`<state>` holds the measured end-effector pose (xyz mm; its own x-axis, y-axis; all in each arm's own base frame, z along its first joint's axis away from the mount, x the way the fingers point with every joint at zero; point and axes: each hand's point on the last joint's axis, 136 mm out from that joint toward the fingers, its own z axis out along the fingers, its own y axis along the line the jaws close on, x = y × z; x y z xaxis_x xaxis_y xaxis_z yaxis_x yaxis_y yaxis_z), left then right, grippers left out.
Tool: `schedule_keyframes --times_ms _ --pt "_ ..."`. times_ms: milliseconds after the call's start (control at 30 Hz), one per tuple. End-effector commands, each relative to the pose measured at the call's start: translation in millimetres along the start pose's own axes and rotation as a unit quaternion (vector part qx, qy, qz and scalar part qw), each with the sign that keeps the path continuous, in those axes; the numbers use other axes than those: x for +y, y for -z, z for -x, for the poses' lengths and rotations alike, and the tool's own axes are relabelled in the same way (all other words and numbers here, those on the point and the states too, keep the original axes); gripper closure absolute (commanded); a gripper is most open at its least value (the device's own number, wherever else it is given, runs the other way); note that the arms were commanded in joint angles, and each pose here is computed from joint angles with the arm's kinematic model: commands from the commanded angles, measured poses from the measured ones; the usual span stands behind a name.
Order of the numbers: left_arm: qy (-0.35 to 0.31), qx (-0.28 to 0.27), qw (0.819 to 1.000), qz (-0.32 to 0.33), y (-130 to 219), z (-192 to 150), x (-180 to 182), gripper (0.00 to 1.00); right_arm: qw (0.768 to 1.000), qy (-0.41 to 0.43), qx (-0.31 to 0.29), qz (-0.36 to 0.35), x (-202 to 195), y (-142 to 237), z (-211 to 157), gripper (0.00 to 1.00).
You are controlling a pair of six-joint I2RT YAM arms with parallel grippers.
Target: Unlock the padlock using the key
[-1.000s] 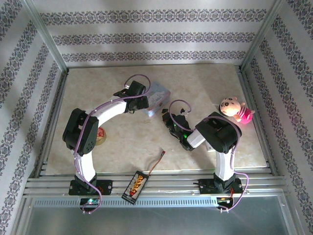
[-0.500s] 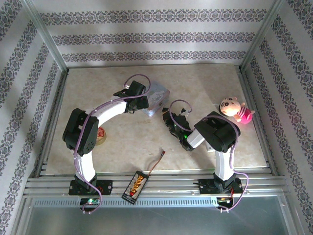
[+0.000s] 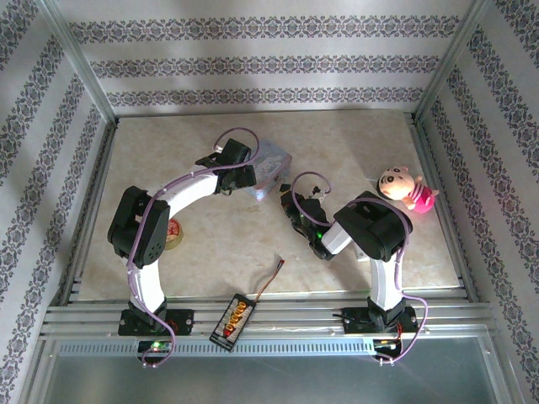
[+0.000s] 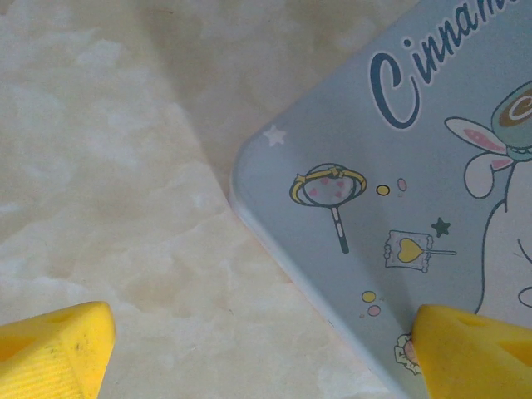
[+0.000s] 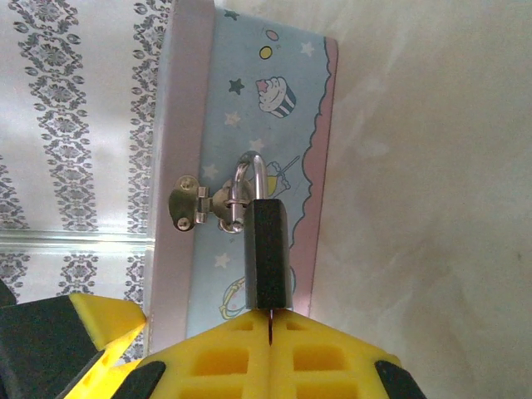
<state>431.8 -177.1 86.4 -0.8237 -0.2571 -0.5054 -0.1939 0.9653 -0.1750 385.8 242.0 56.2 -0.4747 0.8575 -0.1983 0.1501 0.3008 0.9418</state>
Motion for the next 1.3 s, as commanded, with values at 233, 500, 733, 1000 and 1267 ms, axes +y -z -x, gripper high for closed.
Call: schedule_keyframes --times_ms 233,500,733,1000,1267 --pt "-0.014 0.047 0.998 0.032 -5.8 -27.5 22.7 0.09 0.999 -0.008 -0.028 0.026 10.9 -5.2 11.9 1.0" --pt "-0.01 0.046 0.998 0.029 -5.5 -28.6 22.5 0.13 0.999 -0.012 -0.032 0.029 11.1 -7.0 12.1 1.0" --pt "-0.01 0.049 0.998 0.03 -8.2 -31.9 24.3 0.2 0.998 -0.016 -0.033 0.041 17.5 -11.5 14.1 1.0" --pt "-0.015 0.058 0.997 0.039 -11.4 -40.8 30.6 0.22 0.998 -0.023 -0.04 0.051 20.5 -15.5 16.6 1.0" --pt "-0.013 0.056 0.998 0.037 -10.5 -40.2 30.1 0.22 0.997 -0.024 -0.042 0.056 23.1 -16.4 17.4 1.0"
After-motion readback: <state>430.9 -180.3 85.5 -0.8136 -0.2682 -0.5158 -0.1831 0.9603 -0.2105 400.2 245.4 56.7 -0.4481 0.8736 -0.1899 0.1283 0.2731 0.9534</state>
